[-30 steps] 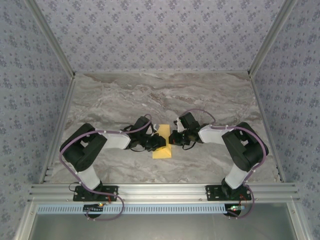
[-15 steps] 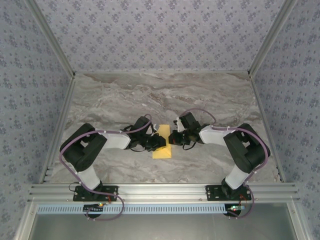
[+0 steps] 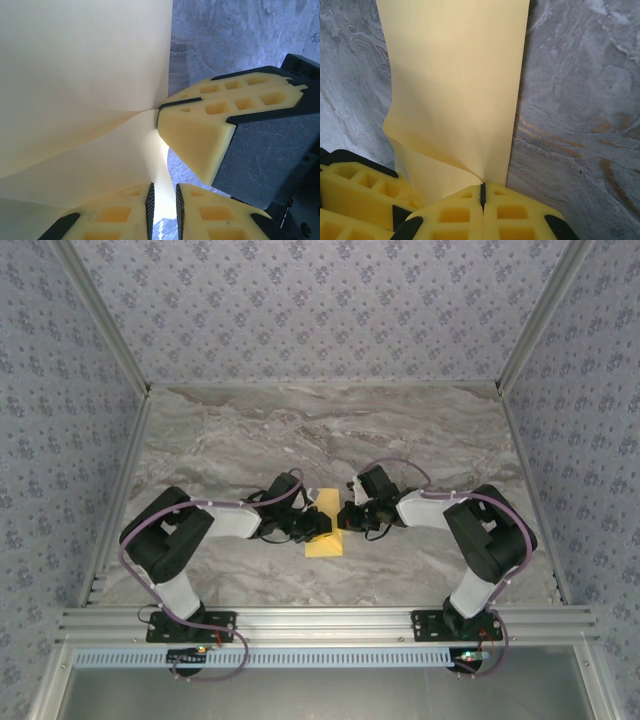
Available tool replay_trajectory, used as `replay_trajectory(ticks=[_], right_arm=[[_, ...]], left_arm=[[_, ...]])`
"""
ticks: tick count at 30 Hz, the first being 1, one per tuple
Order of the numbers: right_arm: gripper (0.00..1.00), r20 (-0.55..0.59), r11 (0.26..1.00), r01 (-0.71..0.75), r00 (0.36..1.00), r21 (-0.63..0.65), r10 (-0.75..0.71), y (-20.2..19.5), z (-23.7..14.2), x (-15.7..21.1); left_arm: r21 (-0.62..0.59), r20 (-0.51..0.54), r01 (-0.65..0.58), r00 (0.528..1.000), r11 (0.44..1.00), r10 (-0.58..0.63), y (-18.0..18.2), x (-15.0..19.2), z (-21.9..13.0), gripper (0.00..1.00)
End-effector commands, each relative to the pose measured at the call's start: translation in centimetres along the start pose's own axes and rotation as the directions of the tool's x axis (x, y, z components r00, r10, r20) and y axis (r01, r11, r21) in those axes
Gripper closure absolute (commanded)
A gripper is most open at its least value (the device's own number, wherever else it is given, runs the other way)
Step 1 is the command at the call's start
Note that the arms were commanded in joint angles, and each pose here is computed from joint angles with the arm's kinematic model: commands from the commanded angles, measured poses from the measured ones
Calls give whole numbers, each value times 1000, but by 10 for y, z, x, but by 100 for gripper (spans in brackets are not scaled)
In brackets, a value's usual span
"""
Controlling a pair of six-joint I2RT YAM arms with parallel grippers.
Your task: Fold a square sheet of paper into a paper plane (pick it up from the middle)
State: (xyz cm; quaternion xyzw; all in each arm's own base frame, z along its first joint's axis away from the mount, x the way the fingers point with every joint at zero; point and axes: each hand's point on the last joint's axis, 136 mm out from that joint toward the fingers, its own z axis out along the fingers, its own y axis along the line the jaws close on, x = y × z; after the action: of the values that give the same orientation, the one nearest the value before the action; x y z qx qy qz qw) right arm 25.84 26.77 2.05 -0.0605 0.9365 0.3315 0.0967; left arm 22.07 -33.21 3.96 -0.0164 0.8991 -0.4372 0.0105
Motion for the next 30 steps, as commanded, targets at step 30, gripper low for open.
replay_trajectory(ticks=[30], right_arm=[[99,-9,999,25,1000,23,-25,-2,4,-1]], left_arm=[[-7,-19,-22,1000,1000,21,0,0,5,78]])
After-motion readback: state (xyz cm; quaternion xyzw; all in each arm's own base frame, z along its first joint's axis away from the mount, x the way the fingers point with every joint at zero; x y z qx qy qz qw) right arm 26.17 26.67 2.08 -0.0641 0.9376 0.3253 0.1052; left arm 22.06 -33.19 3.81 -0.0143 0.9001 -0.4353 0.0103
